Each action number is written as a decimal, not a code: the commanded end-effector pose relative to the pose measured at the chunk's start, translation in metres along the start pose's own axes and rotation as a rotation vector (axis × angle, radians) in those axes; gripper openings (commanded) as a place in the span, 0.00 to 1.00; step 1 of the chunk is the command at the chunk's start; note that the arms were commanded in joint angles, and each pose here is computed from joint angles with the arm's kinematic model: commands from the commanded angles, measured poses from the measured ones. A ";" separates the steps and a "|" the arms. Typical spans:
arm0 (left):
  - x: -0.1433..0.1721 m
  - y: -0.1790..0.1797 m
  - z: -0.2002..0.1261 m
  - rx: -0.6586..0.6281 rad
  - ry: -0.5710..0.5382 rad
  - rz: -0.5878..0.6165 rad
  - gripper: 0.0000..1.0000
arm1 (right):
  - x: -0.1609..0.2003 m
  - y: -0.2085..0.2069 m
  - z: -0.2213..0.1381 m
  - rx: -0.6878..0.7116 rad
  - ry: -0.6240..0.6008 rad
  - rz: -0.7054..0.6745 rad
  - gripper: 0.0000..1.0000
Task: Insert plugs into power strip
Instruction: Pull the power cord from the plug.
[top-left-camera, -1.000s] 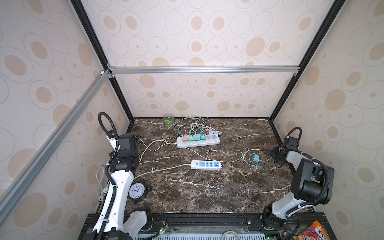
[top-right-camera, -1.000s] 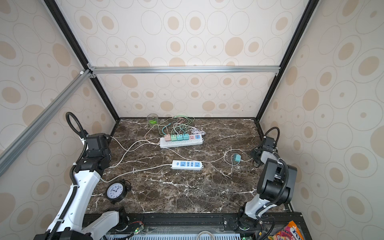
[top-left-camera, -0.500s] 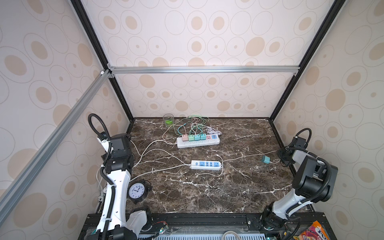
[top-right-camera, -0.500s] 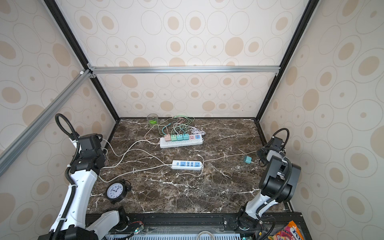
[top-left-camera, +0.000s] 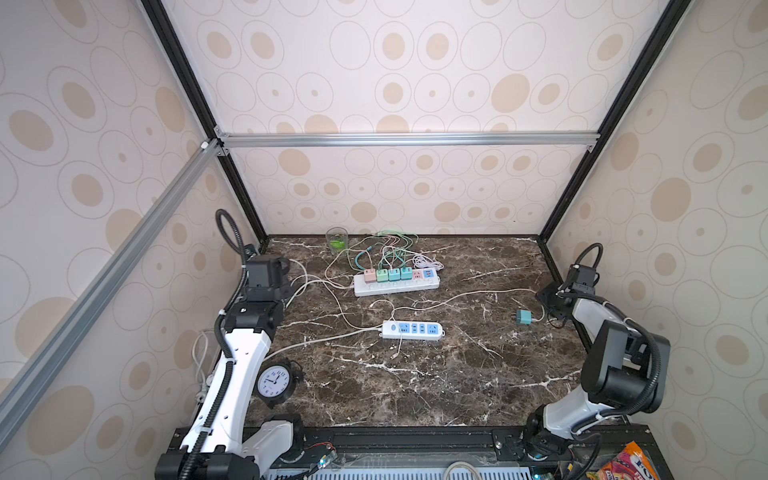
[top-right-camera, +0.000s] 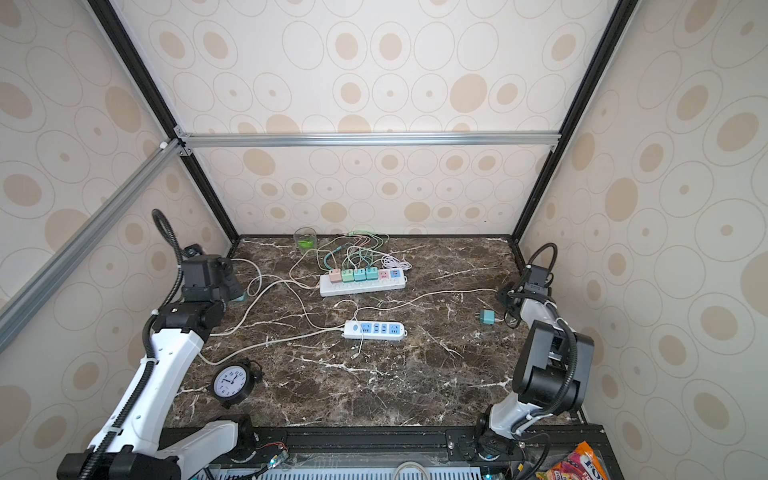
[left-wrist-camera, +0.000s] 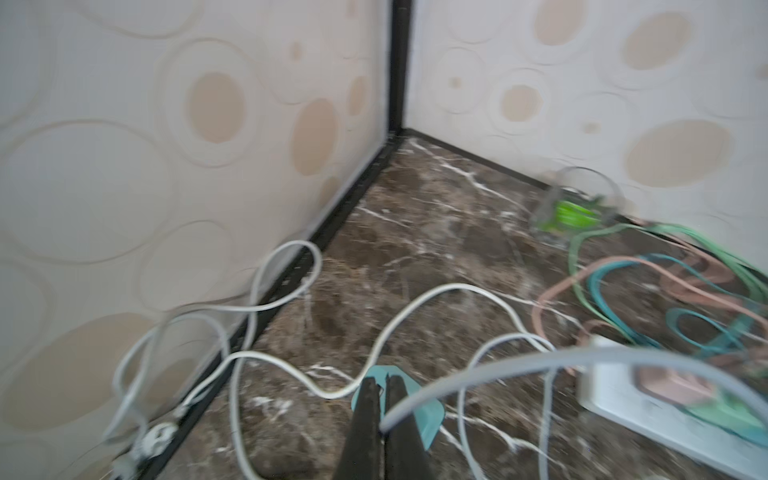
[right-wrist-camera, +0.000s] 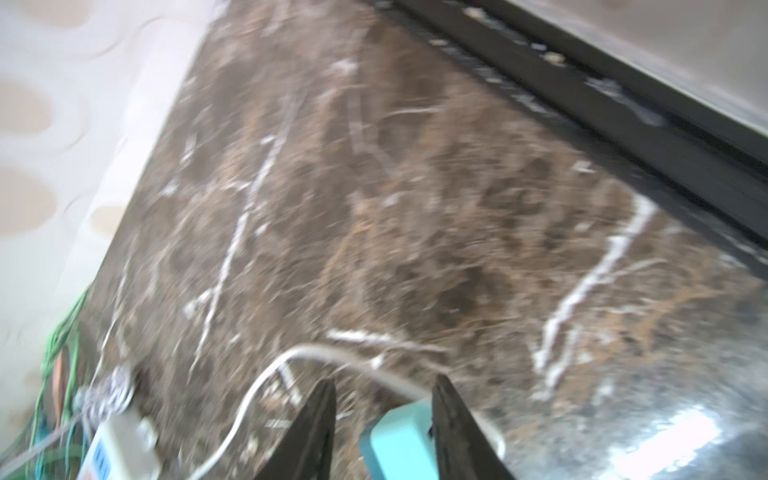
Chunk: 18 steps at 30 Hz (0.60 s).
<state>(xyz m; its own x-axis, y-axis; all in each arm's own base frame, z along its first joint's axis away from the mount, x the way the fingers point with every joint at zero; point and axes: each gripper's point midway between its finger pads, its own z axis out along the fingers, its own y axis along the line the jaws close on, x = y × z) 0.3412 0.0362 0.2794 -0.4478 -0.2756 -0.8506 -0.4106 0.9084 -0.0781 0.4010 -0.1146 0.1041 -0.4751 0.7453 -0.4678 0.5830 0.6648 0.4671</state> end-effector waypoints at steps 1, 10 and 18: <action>-0.021 -0.070 -0.030 0.251 -0.011 -0.038 0.00 | 0.009 0.024 -0.011 -0.082 0.021 -0.077 0.50; -0.041 -0.222 -0.105 0.693 -0.052 0.086 0.00 | 0.009 0.088 -0.075 -0.131 -0.218 -0.343 1.00; -0.043 -0.322 -0.140 0.884 -0.064 0.252 0.00 | 0.078 0.151 -0.088 -0.525 0.055 -0.532 0.98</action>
<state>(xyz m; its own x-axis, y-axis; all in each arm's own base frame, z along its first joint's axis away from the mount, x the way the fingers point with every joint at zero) 0.3859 -0.2666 0.3903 -0.4404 -0.0923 -0.8930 0.3818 0.8810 -0.2794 0.4005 0.0012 0.2107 -0.5520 0.4034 -0.7298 0.1015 0.9012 0.4214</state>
